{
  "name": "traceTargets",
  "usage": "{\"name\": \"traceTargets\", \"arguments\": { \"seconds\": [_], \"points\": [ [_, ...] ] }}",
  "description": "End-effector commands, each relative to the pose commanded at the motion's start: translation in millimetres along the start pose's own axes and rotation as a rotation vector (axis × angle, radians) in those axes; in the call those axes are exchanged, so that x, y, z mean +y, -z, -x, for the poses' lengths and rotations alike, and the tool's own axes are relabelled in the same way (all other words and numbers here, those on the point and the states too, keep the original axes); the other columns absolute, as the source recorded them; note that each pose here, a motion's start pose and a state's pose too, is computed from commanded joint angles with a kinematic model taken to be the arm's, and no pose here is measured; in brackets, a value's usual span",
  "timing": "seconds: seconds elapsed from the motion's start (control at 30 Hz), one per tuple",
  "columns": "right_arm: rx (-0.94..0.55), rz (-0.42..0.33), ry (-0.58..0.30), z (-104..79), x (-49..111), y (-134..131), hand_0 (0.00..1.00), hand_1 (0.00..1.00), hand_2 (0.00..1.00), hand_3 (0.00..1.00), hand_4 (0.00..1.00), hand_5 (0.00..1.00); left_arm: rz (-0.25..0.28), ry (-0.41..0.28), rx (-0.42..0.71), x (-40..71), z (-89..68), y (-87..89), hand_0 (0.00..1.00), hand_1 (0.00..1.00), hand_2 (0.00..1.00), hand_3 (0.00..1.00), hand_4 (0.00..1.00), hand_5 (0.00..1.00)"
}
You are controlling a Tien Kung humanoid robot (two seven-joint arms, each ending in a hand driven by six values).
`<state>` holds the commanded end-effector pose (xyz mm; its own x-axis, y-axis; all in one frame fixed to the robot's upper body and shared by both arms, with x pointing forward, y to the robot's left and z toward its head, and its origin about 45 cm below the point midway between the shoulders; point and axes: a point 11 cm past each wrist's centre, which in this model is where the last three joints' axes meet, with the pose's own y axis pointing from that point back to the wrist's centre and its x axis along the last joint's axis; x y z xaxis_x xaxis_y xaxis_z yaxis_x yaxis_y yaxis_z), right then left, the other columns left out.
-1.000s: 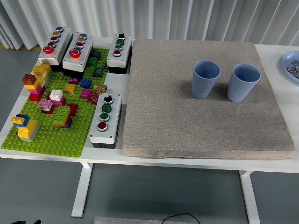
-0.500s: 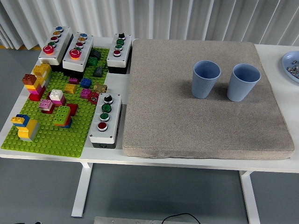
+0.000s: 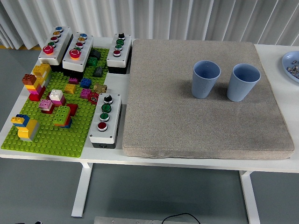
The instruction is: Pick cup pour cup place
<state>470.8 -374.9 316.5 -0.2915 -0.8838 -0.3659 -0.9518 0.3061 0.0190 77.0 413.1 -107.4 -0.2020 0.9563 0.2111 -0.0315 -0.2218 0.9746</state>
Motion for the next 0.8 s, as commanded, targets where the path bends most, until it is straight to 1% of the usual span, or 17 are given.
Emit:
{"name": "traceTargets", "arguments": {
  "seconds": [0.17,0.2,0.37,0.4,0.57,0.6,0.77,0.8],
  "points": [
    [0.002,0.004,0.020,3.3,-0.2,0,0.935,0.868,0.940,0.918,0.730,0.998,0.005,0.000,-0.002,0.1,1.1,-1.3,0.750,0.803,0.827,0.664,0.520,0.896],
    [0.002,0.004,0.021,3.3,-0.2,0,0.905,0.848,0.920,0.904,0.706,0.947,0.005,0.000,-0.002,0.1,1.2,-1.3,0.750,0.802,0.827,0.664,0.521,0.896],
    [0.005,0.007,0.031,3.0,-0.1,1,0.905,0.848,0.920,0.904,0.706,0.947,0.005,0.001,-0.002,0.0,1.5,-1.2,0.750,0.802,0.827,0.664,0.521,0.896],
    [0.006,0.009,0.034,3.5,0.0,0,0.888,0.832,0.895,0.881,0.703,0.928,0.005,0.001,-0.001,0.0,1.5,-1.2,0.749,0.802,0.827,0.664,0.521,0.897],
    [0.013,0.015,0.049,7.2,0.0,-1,0.888,0.832,0.895,0.881,0.703,0.928,0.005,0.001,0.001,0.1,1.5,-1.4,0.749,0.802,0.827,0.664,0.521,0.897],
    [0.013,0.014,0.052,8.5,0.1,-1,0.888,0.829,0.891,0.873,0.695,0.902,0.005,0.001,0.002,0.1,1.4,-1.5,0.748,0.802,0.827,0.664,0.520,0.896],
    [0.023,0.020,0.072,13.1,0.7,-3,0.888,0.829,0.891,0.873,0.695,0.902,0.003,0.000,0.003,0.0,0.8,-0.4,0.748,0.802,0.827,0.664,0.520,0.896],
    [0.024,0.022,0.072,13.2,0.9,-5,0.869,0.814,0.872,0.852,0.661,0.828,0.002,0.000,0.002,-0.2,0.7,0.4,0.749,0.801,0.827,0.664,0.520,0.896]
  ]
}}
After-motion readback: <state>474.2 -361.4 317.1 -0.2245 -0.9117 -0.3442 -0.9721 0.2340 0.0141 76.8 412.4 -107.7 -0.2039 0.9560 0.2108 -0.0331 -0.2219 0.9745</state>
